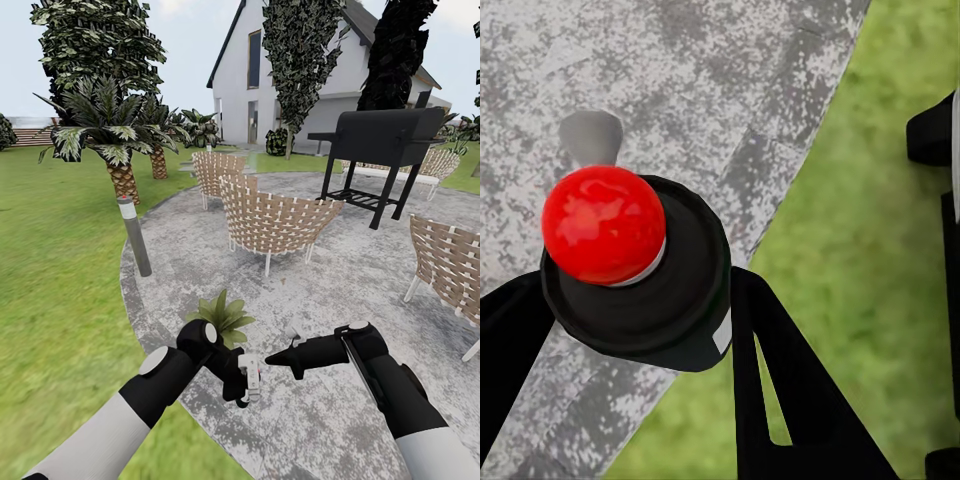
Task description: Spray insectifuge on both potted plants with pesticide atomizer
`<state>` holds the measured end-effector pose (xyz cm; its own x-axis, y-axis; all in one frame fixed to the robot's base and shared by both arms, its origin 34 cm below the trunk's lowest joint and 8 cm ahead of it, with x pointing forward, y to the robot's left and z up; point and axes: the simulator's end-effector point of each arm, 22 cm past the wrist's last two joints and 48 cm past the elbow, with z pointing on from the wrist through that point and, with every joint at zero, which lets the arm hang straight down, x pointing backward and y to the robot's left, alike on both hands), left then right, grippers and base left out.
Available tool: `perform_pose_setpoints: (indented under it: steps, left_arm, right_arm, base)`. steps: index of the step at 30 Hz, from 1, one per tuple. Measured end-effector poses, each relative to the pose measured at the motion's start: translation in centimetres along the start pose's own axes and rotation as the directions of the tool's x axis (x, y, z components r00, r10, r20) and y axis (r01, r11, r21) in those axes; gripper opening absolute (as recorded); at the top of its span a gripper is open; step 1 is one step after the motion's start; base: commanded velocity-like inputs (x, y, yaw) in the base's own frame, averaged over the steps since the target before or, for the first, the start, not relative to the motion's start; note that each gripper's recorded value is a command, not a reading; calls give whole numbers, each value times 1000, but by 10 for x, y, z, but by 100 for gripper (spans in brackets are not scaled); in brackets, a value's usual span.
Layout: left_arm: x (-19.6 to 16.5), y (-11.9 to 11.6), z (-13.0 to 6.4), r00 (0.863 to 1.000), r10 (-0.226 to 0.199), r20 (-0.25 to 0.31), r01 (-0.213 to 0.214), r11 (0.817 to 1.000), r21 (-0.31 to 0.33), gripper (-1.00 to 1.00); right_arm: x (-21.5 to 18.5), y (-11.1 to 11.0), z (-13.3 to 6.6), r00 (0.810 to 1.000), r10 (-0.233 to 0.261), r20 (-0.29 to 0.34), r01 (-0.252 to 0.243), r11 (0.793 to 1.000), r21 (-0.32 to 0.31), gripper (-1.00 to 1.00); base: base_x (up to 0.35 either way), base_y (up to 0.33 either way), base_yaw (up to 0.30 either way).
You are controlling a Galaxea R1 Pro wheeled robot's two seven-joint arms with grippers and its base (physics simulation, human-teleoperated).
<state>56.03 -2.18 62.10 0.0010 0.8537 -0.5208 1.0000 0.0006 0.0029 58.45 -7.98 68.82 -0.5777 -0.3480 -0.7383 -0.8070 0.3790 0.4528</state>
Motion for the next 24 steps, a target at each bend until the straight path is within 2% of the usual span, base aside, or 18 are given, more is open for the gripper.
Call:
perform_pose_setpoints:
  steps: [24]
  left_arm:
    - [1,-4,1,1000,-3,6,3,1000,3,-100]
  right_arm:
    - [0,0,0,1000,0,-1,0,1000,-1,-100]
  base:
    - [0,0,0]
